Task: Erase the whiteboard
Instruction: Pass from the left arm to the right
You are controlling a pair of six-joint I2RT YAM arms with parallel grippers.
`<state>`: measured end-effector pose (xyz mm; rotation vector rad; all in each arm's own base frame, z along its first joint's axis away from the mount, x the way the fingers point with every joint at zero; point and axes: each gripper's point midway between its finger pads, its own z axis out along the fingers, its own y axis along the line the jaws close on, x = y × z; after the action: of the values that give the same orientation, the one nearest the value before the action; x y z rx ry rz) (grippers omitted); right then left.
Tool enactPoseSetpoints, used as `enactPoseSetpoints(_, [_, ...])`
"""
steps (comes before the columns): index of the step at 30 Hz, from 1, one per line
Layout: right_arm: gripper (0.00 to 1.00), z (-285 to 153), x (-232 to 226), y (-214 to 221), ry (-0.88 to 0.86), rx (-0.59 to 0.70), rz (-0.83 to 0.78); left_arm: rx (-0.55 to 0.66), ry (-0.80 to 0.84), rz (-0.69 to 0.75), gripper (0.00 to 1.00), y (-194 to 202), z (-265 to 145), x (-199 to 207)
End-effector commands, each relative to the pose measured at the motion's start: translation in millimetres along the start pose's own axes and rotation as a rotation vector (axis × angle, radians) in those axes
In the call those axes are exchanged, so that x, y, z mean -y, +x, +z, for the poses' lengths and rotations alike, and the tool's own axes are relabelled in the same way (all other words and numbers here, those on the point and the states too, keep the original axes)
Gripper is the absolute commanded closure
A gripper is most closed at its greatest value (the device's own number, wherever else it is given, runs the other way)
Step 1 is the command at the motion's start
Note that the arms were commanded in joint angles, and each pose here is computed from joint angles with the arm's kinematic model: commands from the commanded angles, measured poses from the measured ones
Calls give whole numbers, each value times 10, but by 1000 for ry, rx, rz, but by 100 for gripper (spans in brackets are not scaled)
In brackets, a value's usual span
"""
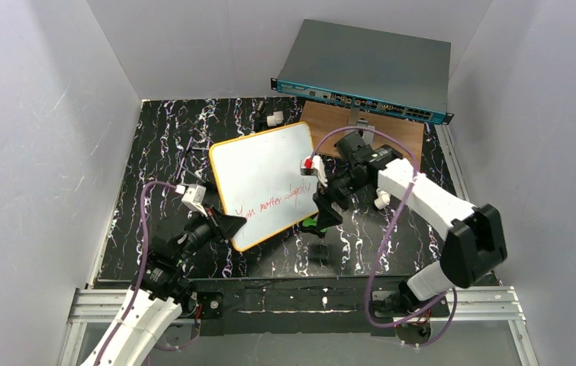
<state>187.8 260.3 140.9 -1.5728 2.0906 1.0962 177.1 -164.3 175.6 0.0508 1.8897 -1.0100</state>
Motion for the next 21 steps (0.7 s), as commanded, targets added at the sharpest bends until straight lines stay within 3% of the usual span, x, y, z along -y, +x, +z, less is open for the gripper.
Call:
enactPoseSetpoints(1, [16, -459, -456, -234, -28, 50, -225, 171, 210, 135, 100, -630, -56, 611])
enactPoseSetpoints(5, [13, -726, -700, -337, 7, 98, -300, 136, 248, 122, 100, -653, -69, 735])
enactPoseSetpoints(9, [11, -905, -840, -377, 54, 139, -364, 29, 270, 134, 100, -488, -166, 796])
enactPoseSetpoints(13, [2, -878, -735, -283, 74, 95, -359, -30, 305, 184, 100, -392, -274, 863])
enactPoseSetpoints(16, [5, -906, -827, -242, -8, 38, -369, -43, 357, 205, 100, -387, -270, 944])
enactPoseSetpoints(21, [6, -1112, -874, -528, 74, 124, -477, -39, 438, 227, 100, -431, -197, 1058])
